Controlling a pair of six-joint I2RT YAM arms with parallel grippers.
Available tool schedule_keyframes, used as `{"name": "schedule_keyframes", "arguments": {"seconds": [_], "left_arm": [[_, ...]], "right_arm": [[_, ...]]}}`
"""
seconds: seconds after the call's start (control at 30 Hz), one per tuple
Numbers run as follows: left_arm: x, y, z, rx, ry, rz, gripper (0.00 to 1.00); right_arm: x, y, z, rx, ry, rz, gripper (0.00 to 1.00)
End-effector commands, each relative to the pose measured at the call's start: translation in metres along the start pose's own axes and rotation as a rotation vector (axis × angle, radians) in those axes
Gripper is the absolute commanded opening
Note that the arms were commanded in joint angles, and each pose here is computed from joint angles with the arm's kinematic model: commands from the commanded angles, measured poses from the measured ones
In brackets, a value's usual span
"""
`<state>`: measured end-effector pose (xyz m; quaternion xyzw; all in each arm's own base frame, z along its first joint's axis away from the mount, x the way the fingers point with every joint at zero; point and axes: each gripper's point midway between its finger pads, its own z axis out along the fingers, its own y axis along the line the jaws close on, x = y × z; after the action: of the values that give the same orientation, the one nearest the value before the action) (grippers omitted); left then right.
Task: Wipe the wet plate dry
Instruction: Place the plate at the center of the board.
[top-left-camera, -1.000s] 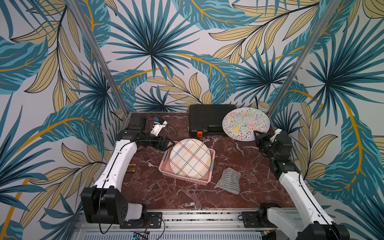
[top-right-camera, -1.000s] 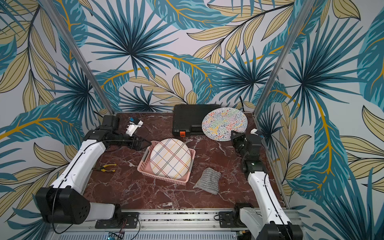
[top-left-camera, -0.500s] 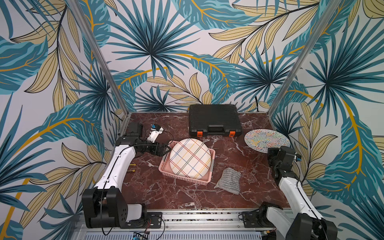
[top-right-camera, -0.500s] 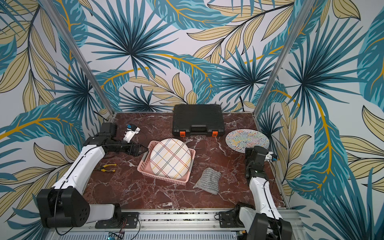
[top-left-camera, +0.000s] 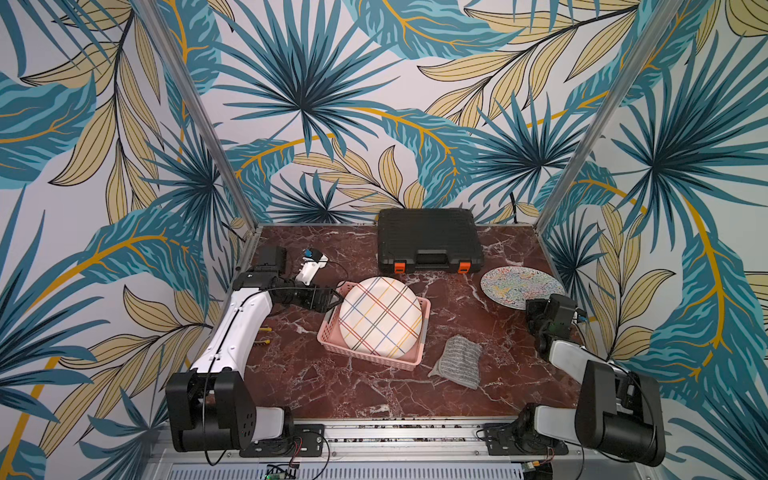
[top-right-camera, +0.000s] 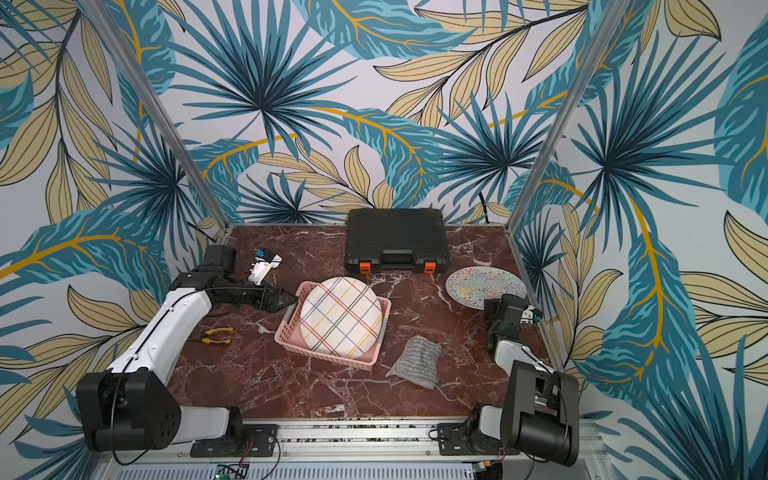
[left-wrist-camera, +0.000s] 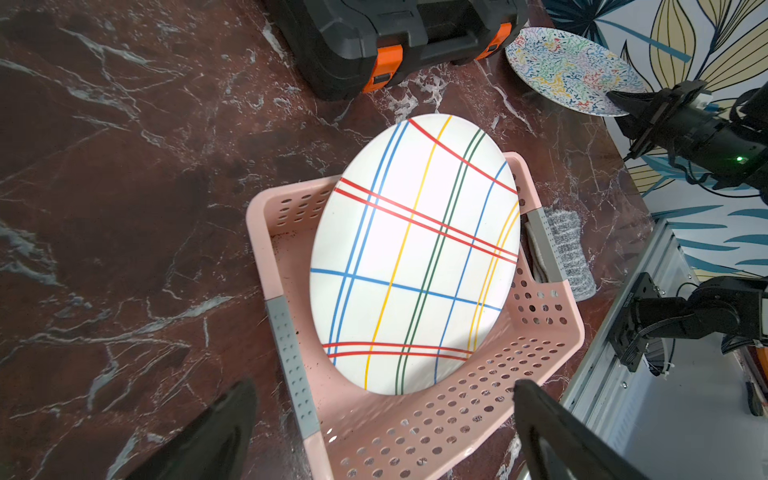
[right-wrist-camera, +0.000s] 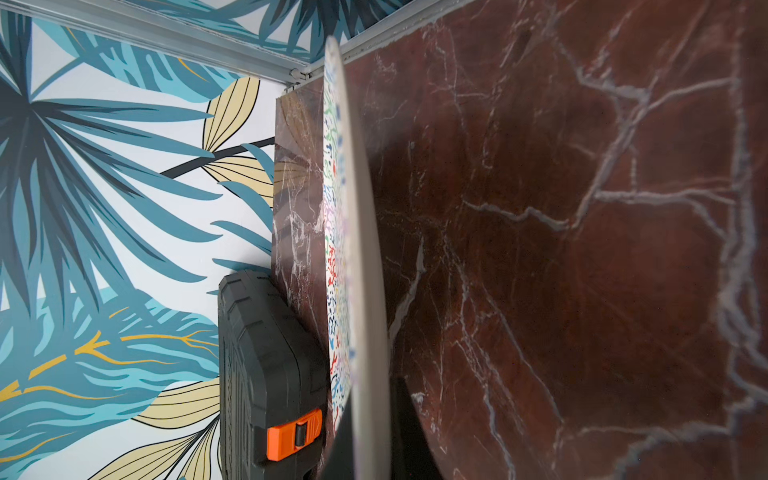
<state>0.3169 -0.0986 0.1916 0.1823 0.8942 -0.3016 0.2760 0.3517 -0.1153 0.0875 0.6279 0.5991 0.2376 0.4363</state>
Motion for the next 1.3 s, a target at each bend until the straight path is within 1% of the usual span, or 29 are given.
{"name": "schedule_keyframes", "arguments": {"seconds": [0.0, 0.03, 0.07, 0.1, 0.2, 0.3, 0.33, 0.47, 0.73, 0.87, 1.0, 1.13, 1.2, 1.27], "left_arm": [[-0.01, -0.005, -0.007, 0.01, -0.039, 0.027, 1.0], [-0.009, -0.005, -0.007, 0.013, -0.039, 0.028, 1.0], [-0.009, -0.005, -0.006, 0.015, -0.037, 0.027, 1.0], [-0.009, -0.005, -0.006, 0.016, -0.036, 0.025, 1.0], [-0.008, -0.005, -0.005, 0.022, -0.035, 0.023, 1.0], [-0.009, -0.005, -0.005, 0.024, -0.035, 0.022, 1.0], [-0.009, -0.005, -0.005, 0.026, -0.036, 0.02, 1.0], [-0.008, -0.005, -0.004, 0.027, -0.033, 0.019, 1.0], [-0.007, -0.005, -0.003, 0.031, -0.029, 0.017, 1.0], [-0.007, -0.004, -0.002, 0.032, -0.027, 0.015, 1.0], [-0.005, -0.004, 0.0, 0.037, -0.021, 0.007, 1.0], [-0.004, -0.003, 0.001, 0.037, -0.018, 0.003, 1.0], [-0.004, -0.002, 0.001, 0.038, -0.016, 0.0, 1.0], [-0.004, -0.002, 0.002, 0.035, -0.018, 0.001, 1.0]], "right_arm": [[0.01, -0.005, 0.009, 0.003, 0.056, -0.001, 0.0], [0.012, -0.008, 0.011, 0.018, 0.068, -0.003, 0.0], [0.014, -0.013, 0.011, 0.044, 0.08, -0.004, 0.04], [0.016, -0.017, 0.011, 0.065, 0.087, -0.009, 0.05], [0.016, -0.026, 0.006, 0.106, 0.09, -0.034, 0.09], [0.013, -0.035, -0.002, 0.159, 0.077, -0.075, 0.2], [0.012, -0.038, -0.004, 0.178, 0.071, -0.088, 0.22], [0.012, -0.046, -0.007, 0.222, 0.078, -0.126, 0.23], [0.021, -0.063, -0.001, 0.277, 0.124, -0.14, 0.27], [0.023, -0.072, -0.002, 0.311, 0.135, -0.144, 0.34], [0.023, -0.075, -0.008, 0.334, 0.14, -0.158, 0.46], [0.022, -0.076, -0.022, 0.378, 0.153, -0.196, 0.67], [0.021, -0.074, -0.031, 0.397, 0.163, -0.221, 0.74], [0.02, -0.07, -0.041, 0.398, 0.173, -0.244, 0.77]]}}
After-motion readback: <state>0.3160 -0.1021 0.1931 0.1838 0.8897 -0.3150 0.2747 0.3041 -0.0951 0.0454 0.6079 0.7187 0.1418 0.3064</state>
